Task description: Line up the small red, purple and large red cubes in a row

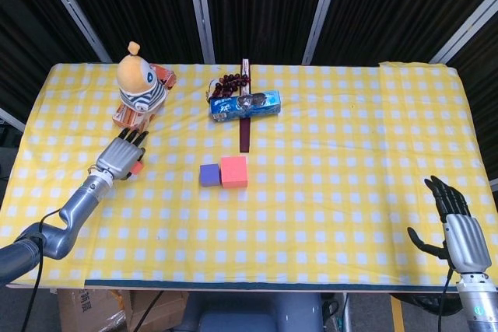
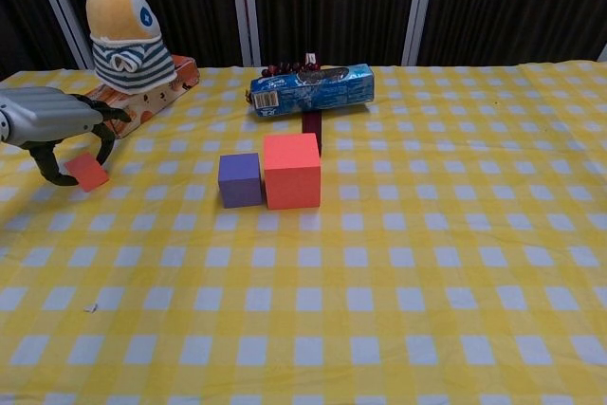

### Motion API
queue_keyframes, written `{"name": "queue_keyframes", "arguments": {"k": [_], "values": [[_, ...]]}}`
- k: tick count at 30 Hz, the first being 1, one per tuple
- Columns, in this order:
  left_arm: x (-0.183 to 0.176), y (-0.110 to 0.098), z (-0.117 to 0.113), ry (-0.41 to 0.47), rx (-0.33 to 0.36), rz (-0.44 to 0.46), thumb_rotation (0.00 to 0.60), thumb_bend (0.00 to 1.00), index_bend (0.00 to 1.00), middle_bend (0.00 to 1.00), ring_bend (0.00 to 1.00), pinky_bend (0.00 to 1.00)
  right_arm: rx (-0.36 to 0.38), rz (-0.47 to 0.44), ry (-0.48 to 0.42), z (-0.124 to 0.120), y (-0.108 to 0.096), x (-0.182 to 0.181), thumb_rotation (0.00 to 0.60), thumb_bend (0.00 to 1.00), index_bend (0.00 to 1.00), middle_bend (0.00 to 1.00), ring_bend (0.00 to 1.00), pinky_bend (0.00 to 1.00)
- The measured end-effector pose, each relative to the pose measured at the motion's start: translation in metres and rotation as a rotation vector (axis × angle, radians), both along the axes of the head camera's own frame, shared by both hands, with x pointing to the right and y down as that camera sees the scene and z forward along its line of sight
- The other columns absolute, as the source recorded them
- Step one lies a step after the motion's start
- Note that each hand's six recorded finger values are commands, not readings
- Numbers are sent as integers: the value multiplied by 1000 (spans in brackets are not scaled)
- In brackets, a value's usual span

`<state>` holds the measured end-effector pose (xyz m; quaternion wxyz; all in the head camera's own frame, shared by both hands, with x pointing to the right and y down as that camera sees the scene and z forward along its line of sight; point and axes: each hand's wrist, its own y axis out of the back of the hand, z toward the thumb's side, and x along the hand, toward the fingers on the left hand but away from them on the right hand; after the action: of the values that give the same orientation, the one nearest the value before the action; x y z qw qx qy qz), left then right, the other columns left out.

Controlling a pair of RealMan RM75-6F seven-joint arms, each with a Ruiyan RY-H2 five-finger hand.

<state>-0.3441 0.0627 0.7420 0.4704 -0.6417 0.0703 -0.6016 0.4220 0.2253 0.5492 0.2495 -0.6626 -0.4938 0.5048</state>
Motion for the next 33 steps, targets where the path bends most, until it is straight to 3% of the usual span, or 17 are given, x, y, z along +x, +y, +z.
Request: {"name": "queue_keyframes", "arguments": {"k": [7,19,33], "values": [[1,0,-3,19,2,-27,600,336,464,0,0,79,-1,4,-1,0,0,0,600,365,0,0,0,1],[24,7,-18,146,-31,-252,600,336,448,0,0,79,-1,-4,-3,0,0,-1,600,365,0,0,0,1],[76,32,-40,99,-74,-453,600,339,451,0,0,79,-2,-6,-7,0,0,-2,600,364,0,0,0,1]]}}
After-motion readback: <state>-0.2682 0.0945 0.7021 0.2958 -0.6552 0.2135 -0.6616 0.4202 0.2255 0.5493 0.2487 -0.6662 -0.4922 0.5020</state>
